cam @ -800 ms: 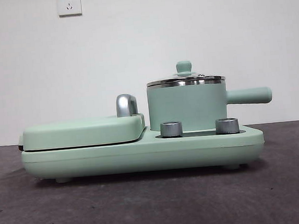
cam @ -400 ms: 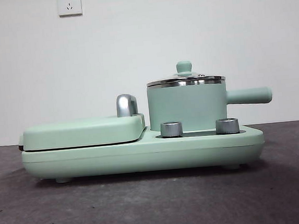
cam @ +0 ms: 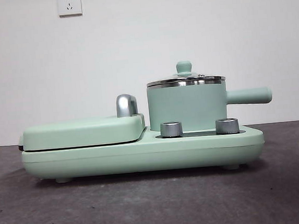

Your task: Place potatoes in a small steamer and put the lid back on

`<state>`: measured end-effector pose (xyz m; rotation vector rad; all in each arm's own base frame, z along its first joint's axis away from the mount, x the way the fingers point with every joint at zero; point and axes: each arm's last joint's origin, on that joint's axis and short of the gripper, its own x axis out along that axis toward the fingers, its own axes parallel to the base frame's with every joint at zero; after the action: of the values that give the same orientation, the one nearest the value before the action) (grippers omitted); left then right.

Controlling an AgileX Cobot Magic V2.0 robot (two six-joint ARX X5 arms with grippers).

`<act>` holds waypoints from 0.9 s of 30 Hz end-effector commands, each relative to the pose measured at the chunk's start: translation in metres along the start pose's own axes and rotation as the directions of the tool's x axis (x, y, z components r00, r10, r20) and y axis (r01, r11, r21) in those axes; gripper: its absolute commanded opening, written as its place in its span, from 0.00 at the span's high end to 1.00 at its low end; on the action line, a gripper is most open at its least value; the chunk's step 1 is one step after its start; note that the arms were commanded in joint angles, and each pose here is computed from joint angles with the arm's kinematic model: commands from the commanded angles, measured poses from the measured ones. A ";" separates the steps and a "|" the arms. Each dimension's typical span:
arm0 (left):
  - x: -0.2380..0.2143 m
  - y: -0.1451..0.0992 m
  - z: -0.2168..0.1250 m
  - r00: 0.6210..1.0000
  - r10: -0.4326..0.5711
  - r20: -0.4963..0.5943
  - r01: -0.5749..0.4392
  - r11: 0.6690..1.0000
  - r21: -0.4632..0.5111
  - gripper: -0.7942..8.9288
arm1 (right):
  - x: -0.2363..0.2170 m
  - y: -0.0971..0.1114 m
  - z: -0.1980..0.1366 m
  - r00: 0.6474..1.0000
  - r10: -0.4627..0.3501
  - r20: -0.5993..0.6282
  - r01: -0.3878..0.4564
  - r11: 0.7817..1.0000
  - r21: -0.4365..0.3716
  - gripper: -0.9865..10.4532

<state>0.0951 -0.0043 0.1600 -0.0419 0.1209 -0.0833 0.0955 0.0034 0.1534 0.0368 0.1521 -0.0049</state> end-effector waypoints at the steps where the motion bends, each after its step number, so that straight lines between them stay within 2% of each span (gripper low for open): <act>1: 0.002 0.000 -0.005 1.000 0.001 -0.006 -0.001 1.000 0.012 0.90 | 0.001 -0.001 -0.003 1.000 -0.004 -0.015 0.003 0.998 -0.065 0.90; 5: 0.002 0.000 -0.005 1.000 0.001 -0.006 -0.001 1.000 0.012 0.90 | 0.001 -0.001 -0.003 1.000 0.008 -0.016 -0.009 0.995 -0.103 0.90; 27: 0.002 0.000 -0.005 1.000 0.001 -0.006 -0.001 1.000 0.012 0.90 | 0.001 -0.001 -0.001 1.000 0.006 0.003 -0.005 0.995 -0.101 0.90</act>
<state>0.0951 -0.0043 0.1600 -0.0419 0.1206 -0.0833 0.0956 0.0022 0.1533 -0.0591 0.1522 0.0087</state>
